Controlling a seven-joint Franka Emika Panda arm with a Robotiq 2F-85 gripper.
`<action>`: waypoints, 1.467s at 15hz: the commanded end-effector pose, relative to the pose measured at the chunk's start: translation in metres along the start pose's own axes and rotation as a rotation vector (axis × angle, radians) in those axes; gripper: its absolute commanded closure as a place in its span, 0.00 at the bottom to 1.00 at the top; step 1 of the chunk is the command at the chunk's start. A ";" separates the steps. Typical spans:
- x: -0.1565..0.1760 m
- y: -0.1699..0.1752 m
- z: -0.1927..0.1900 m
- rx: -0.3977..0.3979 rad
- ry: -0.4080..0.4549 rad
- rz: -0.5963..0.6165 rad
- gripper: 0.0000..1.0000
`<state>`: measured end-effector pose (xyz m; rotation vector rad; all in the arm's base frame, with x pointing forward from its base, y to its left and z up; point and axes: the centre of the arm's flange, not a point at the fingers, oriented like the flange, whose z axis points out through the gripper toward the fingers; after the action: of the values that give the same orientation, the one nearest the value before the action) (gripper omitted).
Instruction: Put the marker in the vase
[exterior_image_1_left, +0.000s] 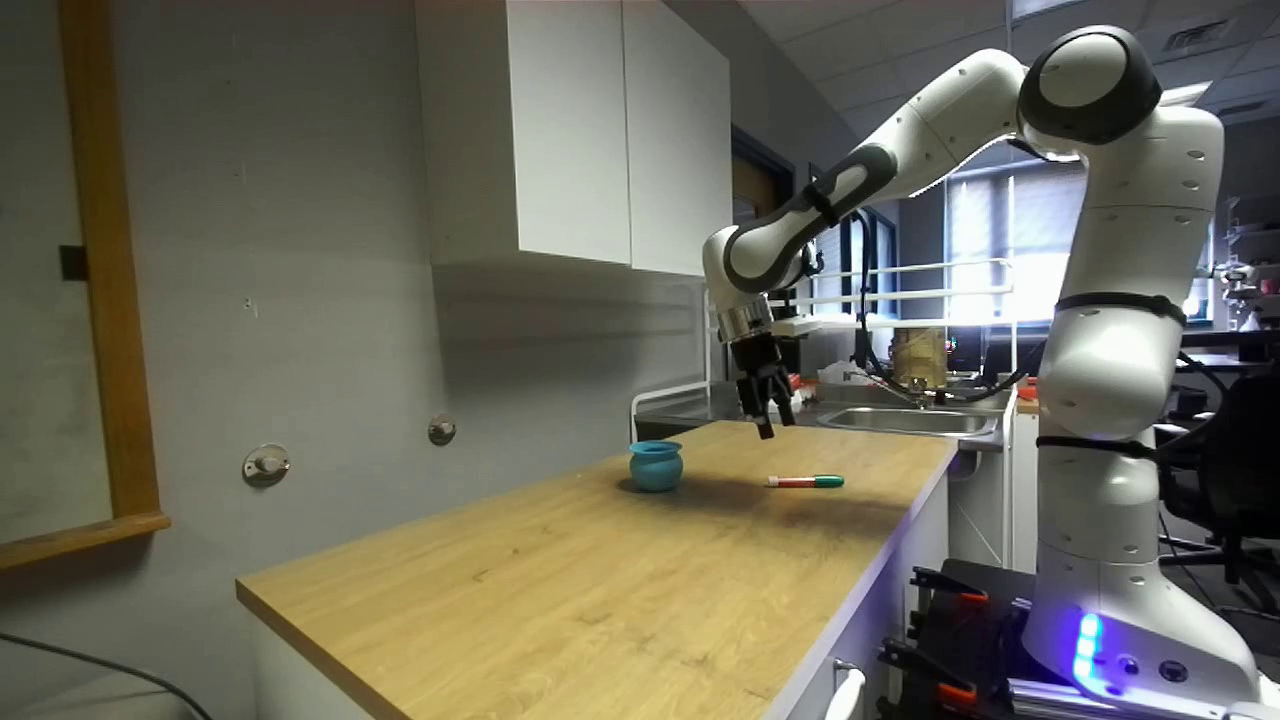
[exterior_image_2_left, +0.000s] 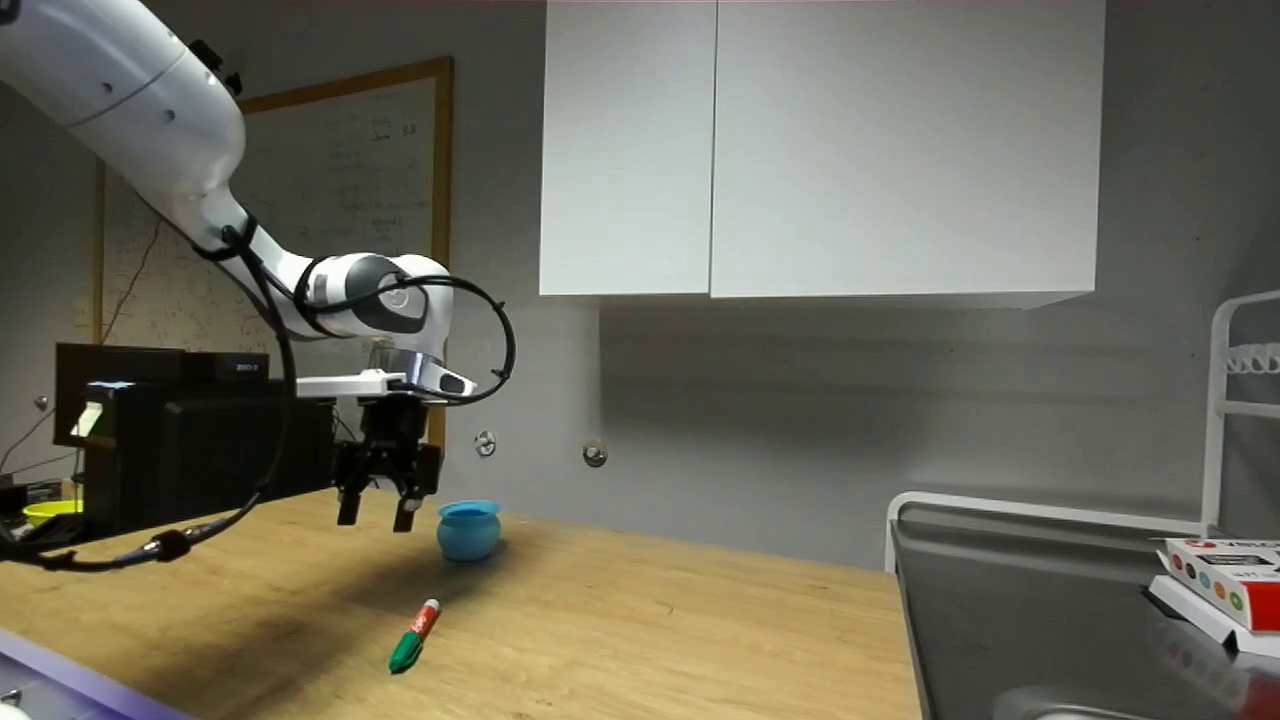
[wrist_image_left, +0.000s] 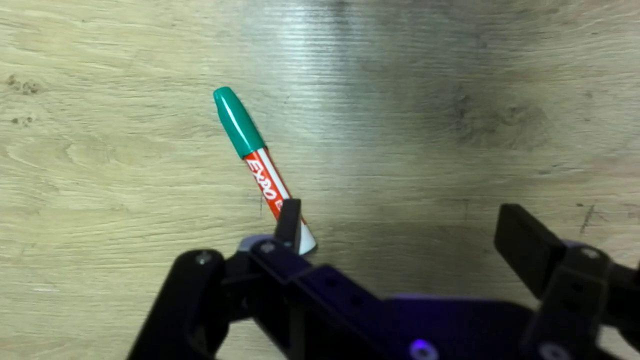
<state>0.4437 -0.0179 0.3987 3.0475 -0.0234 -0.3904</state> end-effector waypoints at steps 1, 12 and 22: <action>0.004 0.010 0.008 -0.027 -0.005 -0.066 0.00; 0.009 0.087 0.061 0.042 0.050 -0.281 0.00; 0.015 0.097 0.107 0.054 0.047 -0.356 0.00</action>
<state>0.4300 -0.1235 0.3119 3.1067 0.4908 -0.3422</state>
